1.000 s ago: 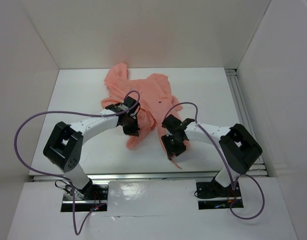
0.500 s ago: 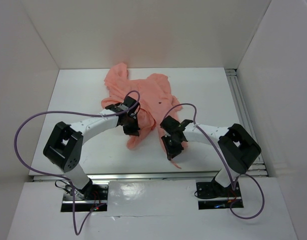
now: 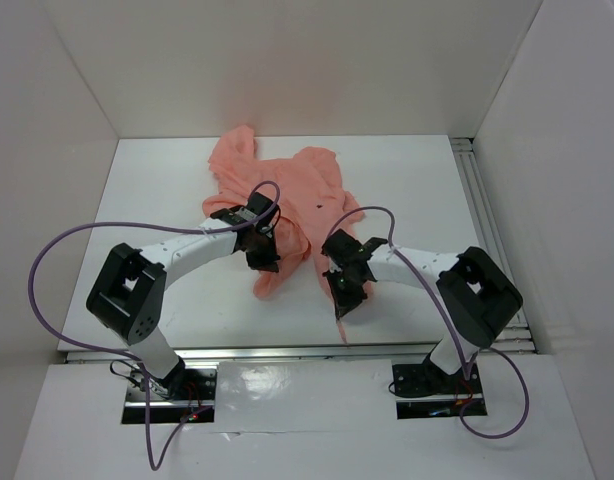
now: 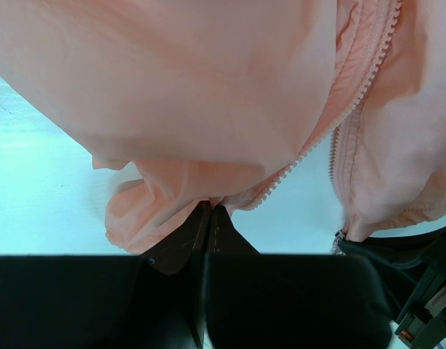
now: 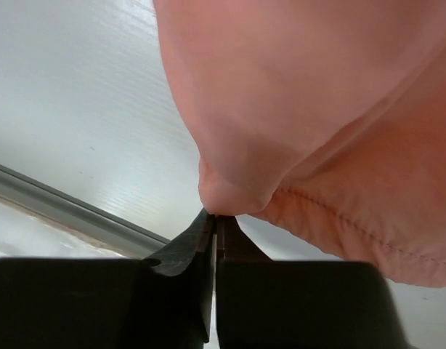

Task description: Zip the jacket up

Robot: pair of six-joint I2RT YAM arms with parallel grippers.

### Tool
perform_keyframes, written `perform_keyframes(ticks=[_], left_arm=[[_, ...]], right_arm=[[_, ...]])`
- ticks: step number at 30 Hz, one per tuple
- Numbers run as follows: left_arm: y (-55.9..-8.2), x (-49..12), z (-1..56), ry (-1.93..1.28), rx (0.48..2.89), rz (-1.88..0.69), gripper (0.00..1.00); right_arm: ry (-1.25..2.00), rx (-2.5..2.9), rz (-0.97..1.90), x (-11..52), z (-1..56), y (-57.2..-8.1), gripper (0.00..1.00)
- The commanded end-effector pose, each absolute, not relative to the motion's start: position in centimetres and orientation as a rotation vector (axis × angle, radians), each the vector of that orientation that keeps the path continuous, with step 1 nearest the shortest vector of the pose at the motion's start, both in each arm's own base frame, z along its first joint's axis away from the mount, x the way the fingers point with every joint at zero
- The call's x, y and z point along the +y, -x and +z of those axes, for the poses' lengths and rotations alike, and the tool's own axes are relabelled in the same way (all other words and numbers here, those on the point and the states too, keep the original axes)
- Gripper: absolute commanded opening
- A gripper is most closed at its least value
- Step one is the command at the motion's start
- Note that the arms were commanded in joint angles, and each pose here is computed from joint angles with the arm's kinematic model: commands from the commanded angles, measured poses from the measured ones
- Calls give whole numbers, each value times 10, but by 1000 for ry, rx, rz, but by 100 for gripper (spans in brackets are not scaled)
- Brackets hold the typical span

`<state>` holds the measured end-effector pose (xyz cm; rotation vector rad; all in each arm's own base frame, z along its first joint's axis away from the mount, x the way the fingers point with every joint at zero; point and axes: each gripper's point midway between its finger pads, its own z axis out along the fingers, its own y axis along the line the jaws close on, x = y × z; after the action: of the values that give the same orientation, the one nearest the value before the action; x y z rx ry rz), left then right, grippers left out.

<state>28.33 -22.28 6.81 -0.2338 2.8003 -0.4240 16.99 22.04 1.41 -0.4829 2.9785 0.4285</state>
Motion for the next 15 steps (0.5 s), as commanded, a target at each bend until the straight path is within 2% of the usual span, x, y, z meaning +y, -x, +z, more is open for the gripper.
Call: perform_keyframes(ticks=[1,10,15], left_arm=[[-284,-227,76,217,2781,-454,0],[-290,-224,85,196,2756,-449,0],[-291,-239,114,134,2642,-635,0]], right_arm=[[478,2939,439,220,13,-180,0],[444,2610,774,241,74,-206,0],[326,2480,942,245,92,-218,0]])
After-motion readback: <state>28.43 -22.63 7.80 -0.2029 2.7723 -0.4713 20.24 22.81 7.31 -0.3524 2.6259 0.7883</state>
